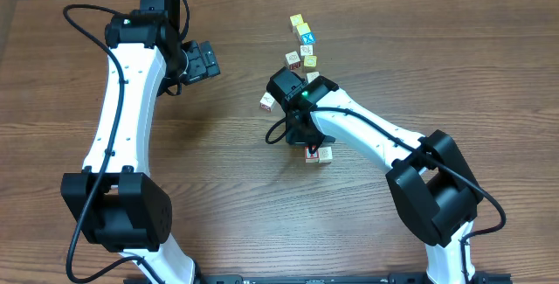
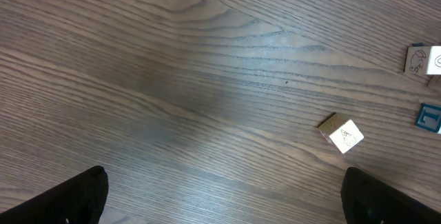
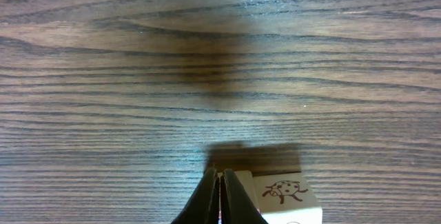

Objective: Flip 5 blocks

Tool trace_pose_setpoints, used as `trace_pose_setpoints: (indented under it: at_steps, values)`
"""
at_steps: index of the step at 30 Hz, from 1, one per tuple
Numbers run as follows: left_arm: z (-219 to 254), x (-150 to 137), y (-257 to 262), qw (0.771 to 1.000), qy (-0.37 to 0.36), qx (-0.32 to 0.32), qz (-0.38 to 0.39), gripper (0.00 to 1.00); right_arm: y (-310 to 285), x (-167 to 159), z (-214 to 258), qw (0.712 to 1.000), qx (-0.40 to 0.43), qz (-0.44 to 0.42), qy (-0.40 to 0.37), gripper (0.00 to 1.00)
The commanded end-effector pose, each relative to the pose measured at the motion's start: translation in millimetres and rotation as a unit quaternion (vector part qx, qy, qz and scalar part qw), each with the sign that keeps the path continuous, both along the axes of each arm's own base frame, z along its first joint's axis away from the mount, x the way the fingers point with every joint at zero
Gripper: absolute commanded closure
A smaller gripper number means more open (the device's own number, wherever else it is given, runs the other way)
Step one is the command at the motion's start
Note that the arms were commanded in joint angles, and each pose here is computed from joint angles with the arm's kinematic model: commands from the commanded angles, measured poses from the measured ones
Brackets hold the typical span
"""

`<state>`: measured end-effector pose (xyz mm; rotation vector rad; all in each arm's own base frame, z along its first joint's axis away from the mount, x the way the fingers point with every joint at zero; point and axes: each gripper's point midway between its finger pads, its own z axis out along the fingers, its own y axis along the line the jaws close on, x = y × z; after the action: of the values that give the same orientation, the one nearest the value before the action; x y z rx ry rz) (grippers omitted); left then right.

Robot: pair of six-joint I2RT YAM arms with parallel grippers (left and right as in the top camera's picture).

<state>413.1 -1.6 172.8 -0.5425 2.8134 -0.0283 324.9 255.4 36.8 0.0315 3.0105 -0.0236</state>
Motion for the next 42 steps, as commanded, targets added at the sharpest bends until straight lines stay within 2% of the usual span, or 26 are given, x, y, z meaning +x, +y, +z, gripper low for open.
trace_pose_setpoints:
  at_steps: [1,9,42]
  values:
    - [-10,1,-4,1.0,0.012,-0.003,0.0,0.0,-4,0,-7,1.0,-0.014,0.002,0.0,0.95]
    - [-10,1,-4,1.0,0.012,-0.003,0.0,0.0,-6,-2,-19,1.0,-0.014,0.002,-0.001,0.96]
    - [-10,1,-4,1.0,0.012,-0.003,0.0,0.0,-9,-14,-19,0.999,-0.015,0.015,0.027,0.96]
